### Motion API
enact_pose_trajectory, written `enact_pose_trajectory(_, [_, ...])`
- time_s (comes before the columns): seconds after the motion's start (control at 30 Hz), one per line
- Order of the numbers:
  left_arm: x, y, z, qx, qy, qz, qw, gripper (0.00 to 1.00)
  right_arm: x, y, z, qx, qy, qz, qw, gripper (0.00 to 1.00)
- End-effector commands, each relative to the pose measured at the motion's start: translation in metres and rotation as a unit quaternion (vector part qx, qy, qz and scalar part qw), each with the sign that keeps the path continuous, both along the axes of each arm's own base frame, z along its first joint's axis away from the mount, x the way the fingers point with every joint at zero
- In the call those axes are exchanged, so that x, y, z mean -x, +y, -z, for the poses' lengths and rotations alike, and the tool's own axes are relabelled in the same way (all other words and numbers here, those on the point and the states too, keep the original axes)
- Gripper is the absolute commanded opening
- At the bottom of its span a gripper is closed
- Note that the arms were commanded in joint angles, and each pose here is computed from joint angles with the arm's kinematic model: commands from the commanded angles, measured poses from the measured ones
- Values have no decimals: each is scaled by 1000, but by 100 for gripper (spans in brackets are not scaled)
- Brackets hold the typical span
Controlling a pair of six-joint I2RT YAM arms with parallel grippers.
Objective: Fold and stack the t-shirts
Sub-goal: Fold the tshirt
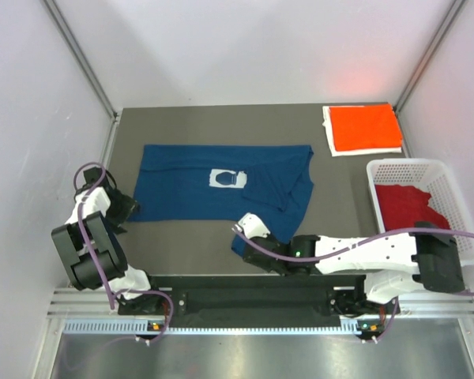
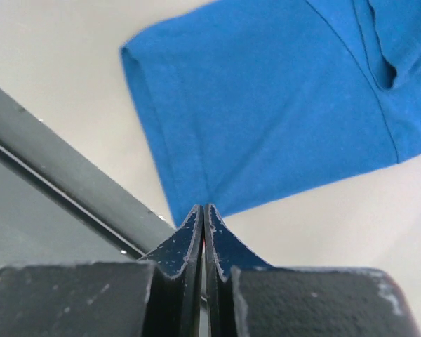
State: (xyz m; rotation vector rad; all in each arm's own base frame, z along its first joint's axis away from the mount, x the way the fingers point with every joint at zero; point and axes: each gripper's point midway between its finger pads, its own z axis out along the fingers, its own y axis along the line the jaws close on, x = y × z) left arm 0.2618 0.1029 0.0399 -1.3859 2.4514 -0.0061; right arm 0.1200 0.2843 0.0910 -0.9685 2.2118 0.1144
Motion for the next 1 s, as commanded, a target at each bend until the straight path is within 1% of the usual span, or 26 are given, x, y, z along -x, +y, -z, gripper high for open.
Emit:
enact_pose_trajectory(0.0, [6, 10, 8, -13, 12, -26, 1000, 72, -4, -4, -2, -18, 11, -13, 1000, 0])
enact_pose_trajectory(0.03, [4, 9, 11, -6, 12, -29, 1000, 72, -2, -3, 0, -17, 16, -19, 1000, 0])
enact_pose_trajectory(0.07, [3, 9, 14, -2, 10, -33, 999, 72, 0, -5, 4, -8, 19, -31, 999, 6])
enact_pose_trajectory(0.1, [2, 9, 15, -2, 9, -35, 999, 72, 2, -5, 11, 6, 24, -38, 999, 21])
enact_pose_trajectory(0.13, [2, 10, 19, -2, 12, -38, 999, 71, 5, -6, 16, 14, 31, -47, 998, 24])
enact_pose_trajectory(0.23, [2, 11, 26, 0, 18, -47, 999, 69, 8, -6, 29, 41, 40, -67, 996, 30])
enact_pose_trajectory(0.33, [2, 15, 29, -6, 23, -51, 998, 65, 5, -3, 31, 50, 34, -68, 996, 33])
enact_pose_trajectory(0.43, [-2, 17, 27, -13, 15, -53, 998, 58, 5, 4, 29, 40, 34, -73, 996, 37])
enact_pose_trajectory(0.47, [-2, 18, 26, -16, 14, -54, 998, 54, 4, 6, 30, 39, 34, -73, 996, 38])
enact_pose_trajectory(0.5, [-4, 19, 25, -16, 11, -53, 998, 51, 5, 6, 34, 45, 36, -74, 996, 41])
enact_pose_trajectory(0.53, [-6, 20, 23, -18, 7, -51, 999, 46, 5, 5, 37, 50, 37, -74, 995, 42])
enact_pose_trajectory(0.57, [-7, 21, 22, -18, 5, -50, 999, 36, 5, 5, 40, 56, 39, -76, 995, 43])
enact_pose_trajectory(0.63, [-10, 23, 18, -24, 0, -49, 999, 29, 5, 3, 50, 78, 43, -80, 993, 43])
enact_pose_trajectory(0.67, [-11, 23, 17, -23, -4, -48, 999, 22, 6, -2, 56, 97, 47, -80, 991, 43])
enact_pose_trajectory(0.77, [-16, 21, 16, -15, -13, -46, 999, 10, 6, -4, 61, 112, 49, -83, 989, 43])
enact_pose_trajectory(0.8, [-16, 20, 16, -14, -12, -46, 999, 0, 6, -5, 63, 116, 49, -84, 988, 43])
enact_pose_trajectory(0.97, [-22, 18, 14, -5, -24, -43, 999, 0, 10, -2, 66, 121, 60, -93, 987, 43])
